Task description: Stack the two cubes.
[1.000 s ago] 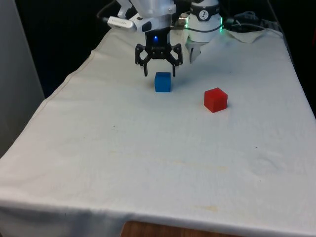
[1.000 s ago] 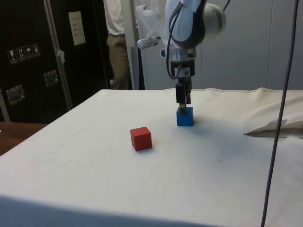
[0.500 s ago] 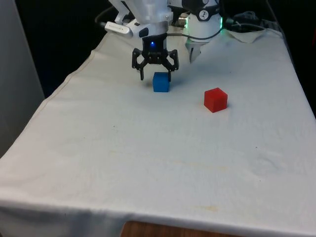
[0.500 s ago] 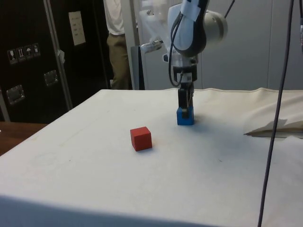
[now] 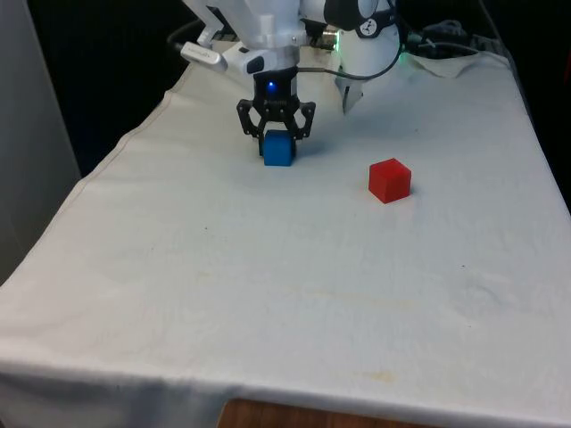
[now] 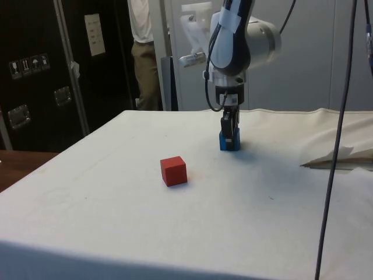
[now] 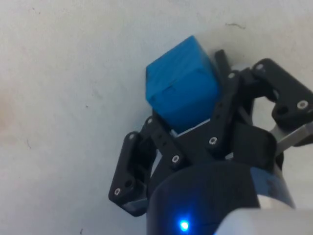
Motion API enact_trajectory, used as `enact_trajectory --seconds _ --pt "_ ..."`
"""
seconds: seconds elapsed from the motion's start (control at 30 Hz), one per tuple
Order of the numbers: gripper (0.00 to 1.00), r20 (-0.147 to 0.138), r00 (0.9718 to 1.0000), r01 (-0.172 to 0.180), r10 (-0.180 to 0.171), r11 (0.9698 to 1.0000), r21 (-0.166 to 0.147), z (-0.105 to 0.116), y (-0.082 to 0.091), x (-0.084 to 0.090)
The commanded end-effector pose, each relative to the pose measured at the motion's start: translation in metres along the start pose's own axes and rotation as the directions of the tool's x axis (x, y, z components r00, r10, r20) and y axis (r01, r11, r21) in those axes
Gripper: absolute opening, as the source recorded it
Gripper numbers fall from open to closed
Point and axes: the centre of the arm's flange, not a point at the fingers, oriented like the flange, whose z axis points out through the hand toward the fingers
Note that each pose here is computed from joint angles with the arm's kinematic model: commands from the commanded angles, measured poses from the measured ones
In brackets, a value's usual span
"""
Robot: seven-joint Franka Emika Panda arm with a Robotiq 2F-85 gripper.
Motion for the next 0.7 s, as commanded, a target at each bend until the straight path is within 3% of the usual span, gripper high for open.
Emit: enact_trajectory --seconds 0.0,0.03,0.07,0.1,0.13,0.3,0.4,0.43,0.67 --pt "0.13 -0.024 0.9997 0.0 0.0 0.9999 0.013 -0.004 -0.002 0.002" --pt "0.03 -0.024 0.9997 0.0 0.0 0.9999 0.014 -0.004 -0.003 0.003" --pt "0.0 -0.024 0.9997 0.0 0.0 0.9999 0.014 -0.004 -0.002 0.002" --pt "0.0 0.001 1.0 -0.001 0.001 1.0 0.0 0.0 0.0 0.0" --pt "0.0 -0.024 0.9997 -0.001 0.001 0.9999 0.013 -0.004 -0.002 0.002" --pt "0.0 -0.024 0.9997 -0.001 0.001 0.9999 0.013 -0.004 -0.002 0.002" --pt "0.0 -0.001 1.0 -0.003 0.003 1.0 0.0 0.0 0.001 0.0" --pt "0.0 -0.013 0.9999 -0.001 0.001 1.0 0.01 -0.005 0.0 0.003" --pt "0.0 -0.008 1.0 0.004 -0.004 0.9999 0.016 -0.02 0.003 0.009"
